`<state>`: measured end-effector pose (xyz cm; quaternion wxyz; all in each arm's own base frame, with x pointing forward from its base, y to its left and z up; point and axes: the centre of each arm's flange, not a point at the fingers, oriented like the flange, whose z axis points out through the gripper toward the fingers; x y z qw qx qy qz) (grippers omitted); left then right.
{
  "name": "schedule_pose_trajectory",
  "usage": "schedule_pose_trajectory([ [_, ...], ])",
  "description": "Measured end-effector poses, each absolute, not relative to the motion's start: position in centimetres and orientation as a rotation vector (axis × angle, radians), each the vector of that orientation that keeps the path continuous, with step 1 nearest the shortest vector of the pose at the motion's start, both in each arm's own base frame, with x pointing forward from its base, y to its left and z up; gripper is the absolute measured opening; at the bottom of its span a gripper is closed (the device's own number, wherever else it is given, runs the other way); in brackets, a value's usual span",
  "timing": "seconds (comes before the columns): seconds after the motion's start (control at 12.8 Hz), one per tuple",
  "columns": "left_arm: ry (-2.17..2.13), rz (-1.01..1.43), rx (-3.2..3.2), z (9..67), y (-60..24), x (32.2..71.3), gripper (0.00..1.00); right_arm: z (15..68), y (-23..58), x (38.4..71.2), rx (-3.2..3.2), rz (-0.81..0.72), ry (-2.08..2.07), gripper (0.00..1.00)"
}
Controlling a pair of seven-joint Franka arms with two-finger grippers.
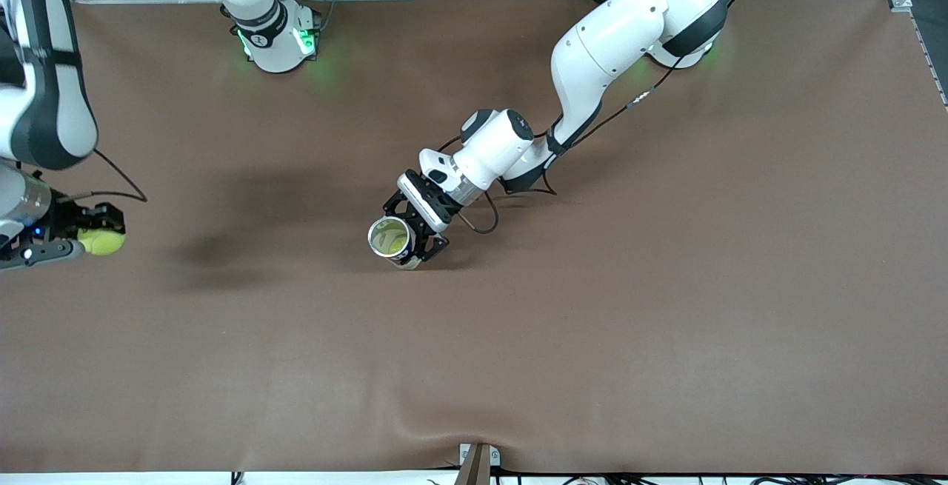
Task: Insert tennis ball vertically with right arm
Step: 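Lift the ball and carry it with the right gripper over the can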
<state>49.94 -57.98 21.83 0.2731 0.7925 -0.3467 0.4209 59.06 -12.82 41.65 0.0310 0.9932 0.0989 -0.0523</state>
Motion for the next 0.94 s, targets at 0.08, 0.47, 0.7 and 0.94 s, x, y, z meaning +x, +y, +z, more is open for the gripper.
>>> schedule_pose_trajectory([
  [0.08,-0.933,1.133,2.132,21.8,-58.0,49.9,0.82,43.4,-10.7,58.9,3.088,-0.189,0.249,0.67],
  [0.47,-0.933,1.132,2.132,21.8,-58.0,49.9,0.82,47.6,1.6,58.5,3.182,-0.228,-0.018,0.67],
  [0.7,-0.933,1.133,2.132,21.8,-58.0,49.9,0.82,48.9,10.9,58.0,3.198,-0.203,-0.212,0.67],
  [0.94,-0.934,1.133,2.132,21.8,-58.0,49.9,0.82,49.7,19.5,56.8,3.201,-0.137,-0.372,0.67],
])
